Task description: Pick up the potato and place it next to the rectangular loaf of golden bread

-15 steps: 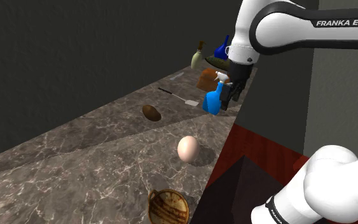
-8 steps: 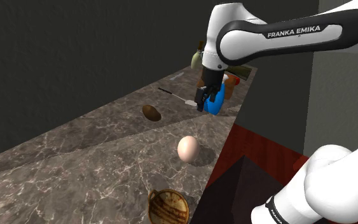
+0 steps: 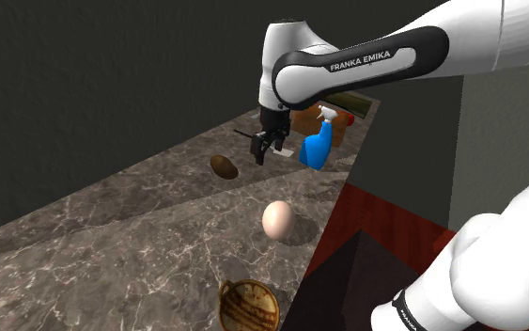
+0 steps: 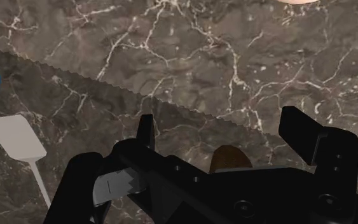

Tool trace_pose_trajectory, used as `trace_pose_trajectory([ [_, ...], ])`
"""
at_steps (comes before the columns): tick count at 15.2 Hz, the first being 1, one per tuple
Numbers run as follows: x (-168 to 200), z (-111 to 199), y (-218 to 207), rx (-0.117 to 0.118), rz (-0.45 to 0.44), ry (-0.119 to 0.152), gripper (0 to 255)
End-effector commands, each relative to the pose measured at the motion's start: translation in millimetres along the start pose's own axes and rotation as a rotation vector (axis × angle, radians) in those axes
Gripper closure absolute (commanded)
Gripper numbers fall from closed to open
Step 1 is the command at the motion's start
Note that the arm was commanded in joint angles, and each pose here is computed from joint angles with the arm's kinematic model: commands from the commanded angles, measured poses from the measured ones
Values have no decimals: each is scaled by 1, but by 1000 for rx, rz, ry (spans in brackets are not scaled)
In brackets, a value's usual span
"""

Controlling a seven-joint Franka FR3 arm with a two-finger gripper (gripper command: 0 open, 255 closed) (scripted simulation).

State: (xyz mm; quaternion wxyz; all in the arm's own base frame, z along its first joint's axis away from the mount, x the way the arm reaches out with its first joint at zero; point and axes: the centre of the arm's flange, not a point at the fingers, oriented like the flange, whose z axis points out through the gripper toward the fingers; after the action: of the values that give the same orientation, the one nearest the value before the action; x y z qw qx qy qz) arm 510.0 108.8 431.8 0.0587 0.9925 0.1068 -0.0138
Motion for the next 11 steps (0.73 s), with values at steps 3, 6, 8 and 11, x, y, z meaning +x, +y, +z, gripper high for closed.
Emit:
trace_pose_trajectory([
  [3,46,20,-17,-11,-22,22,0],
  [6,79,32,-30,-20,-39,38,0],
  [8,101,41,-39,-26,-51,49,0],
  [11,133,52,-52,-35,-67,65,0],
])
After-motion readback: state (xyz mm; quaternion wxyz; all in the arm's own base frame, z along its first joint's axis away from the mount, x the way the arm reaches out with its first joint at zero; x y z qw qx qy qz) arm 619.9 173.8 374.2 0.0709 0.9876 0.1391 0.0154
